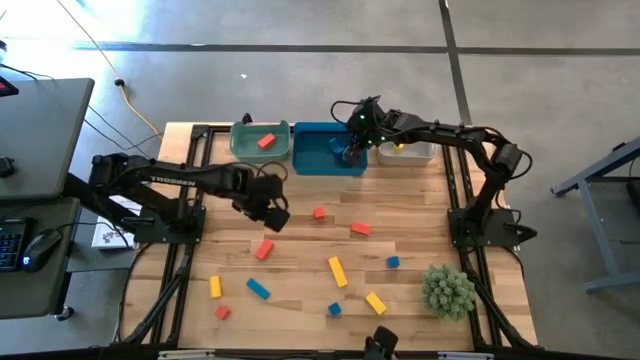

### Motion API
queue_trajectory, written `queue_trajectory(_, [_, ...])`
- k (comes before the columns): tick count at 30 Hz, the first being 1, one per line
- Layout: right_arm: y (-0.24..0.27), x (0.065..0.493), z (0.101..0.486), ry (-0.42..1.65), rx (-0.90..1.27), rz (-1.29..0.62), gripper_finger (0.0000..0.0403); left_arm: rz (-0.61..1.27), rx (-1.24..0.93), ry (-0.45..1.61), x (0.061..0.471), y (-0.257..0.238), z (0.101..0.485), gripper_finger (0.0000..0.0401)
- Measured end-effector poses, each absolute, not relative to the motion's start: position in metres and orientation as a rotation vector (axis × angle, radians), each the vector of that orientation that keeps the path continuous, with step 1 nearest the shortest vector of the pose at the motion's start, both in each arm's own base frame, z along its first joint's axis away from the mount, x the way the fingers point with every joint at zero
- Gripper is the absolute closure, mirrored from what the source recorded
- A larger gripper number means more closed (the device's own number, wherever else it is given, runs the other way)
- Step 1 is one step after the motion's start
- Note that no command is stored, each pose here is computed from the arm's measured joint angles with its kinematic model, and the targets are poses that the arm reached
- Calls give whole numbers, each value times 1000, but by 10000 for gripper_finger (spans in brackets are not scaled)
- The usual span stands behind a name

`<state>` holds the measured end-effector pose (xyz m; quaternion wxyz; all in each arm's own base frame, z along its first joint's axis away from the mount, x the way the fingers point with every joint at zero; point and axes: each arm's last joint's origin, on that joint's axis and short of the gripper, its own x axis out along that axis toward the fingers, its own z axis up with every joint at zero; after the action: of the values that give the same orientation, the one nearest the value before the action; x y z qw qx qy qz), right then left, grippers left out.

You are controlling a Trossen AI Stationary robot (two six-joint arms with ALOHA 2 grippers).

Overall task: Sort & place blocks by color
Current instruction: Put the orange block into the green bin

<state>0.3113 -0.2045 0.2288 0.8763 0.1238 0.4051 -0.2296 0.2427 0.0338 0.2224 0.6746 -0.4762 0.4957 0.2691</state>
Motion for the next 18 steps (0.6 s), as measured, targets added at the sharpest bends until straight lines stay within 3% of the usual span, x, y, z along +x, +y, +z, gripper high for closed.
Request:
queue_trajectory(9, [-182, 308, 256, 798, 248, -449, 201, 678, -1029, 1130, 242, -5, 221, 199])
queue_trajectory(18, [-155, 314, 258, 840, 272, -397, 201, 785, -963, 1077, 238, -32, 219, 199])
